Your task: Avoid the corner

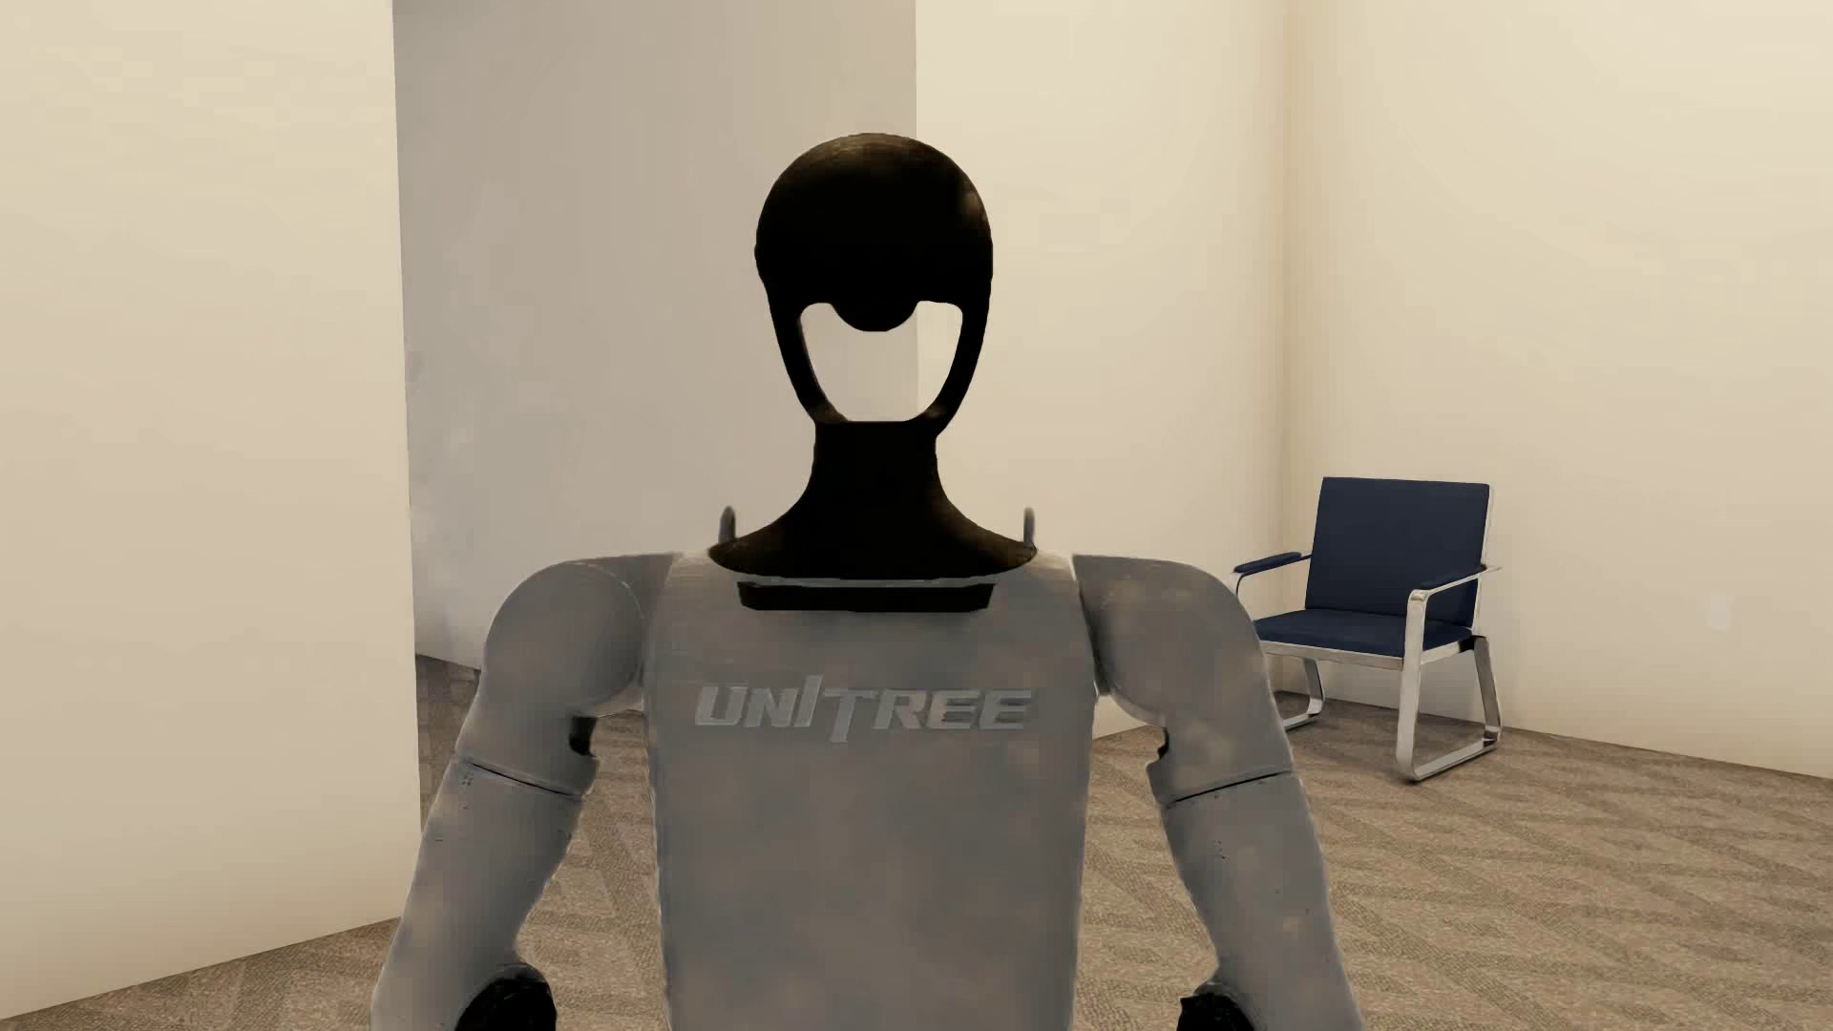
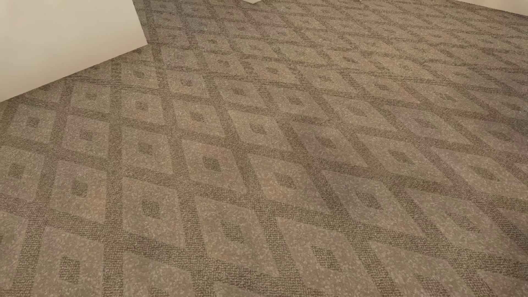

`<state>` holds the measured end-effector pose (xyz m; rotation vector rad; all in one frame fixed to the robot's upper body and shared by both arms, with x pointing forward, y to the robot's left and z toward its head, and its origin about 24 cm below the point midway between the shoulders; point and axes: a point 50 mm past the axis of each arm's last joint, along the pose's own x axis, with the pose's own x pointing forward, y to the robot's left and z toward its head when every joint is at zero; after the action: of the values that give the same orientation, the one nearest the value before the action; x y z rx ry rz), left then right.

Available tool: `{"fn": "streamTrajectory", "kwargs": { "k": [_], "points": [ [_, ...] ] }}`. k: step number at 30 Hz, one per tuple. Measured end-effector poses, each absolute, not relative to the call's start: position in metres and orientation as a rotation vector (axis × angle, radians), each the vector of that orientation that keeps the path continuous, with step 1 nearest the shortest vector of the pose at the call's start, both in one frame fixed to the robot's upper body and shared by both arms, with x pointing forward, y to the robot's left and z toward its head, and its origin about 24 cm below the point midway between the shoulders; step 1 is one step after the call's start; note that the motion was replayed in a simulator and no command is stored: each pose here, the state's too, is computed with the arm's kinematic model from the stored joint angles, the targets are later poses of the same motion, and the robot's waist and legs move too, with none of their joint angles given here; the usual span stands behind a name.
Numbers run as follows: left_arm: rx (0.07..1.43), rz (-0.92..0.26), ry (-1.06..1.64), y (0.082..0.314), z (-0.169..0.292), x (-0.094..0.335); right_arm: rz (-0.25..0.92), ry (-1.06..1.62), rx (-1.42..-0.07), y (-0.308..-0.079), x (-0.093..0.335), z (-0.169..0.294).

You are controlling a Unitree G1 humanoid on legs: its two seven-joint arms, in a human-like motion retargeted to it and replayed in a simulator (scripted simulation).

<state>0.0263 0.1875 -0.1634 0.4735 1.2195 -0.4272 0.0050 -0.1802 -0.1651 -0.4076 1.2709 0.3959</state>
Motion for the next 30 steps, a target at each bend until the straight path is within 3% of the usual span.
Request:
{"fn": "streamTrajectory", "kwargs": {
  "k": [2,4,12,15,20,27,30],
  "points": [
    [0.474,-0.393,1.237,0.195,-0.164,0.026,0.307,1.226,-0.405,-0.196,0.026,-0.162],
    [0.505,-0.417,1.240,0.195,-0.166,0.031,0.314,1.160,-0.435,-0.199,0.049,-0.158],
    [0.488,-0.423,1.102,0.182,-0.158,0.069,0.301,1.067,-0.412,-0.190,0.080,-0.152],
    [0.488,-0.461,1.090,0.173,-0.158,0.068,0.307,1.088,-0.422,-0.193,0.072,-0.153],
    [0.544,-0.503,1.039,0.179,-0.151,0.077,0.312,1.175,-0.420,-0.197,0.041,-0.159],
    [0.554,-0.443,0.956,0.182,-0.143,0.119,0.294,1.355,-0.455,-0.217,-0.006,-0.164],
    [0.598,-0.506,0.978,0.180,-0.147,0.110,0.284,1.382,-0.463,-0.222,-0.012,-0.164]
  ]
}}
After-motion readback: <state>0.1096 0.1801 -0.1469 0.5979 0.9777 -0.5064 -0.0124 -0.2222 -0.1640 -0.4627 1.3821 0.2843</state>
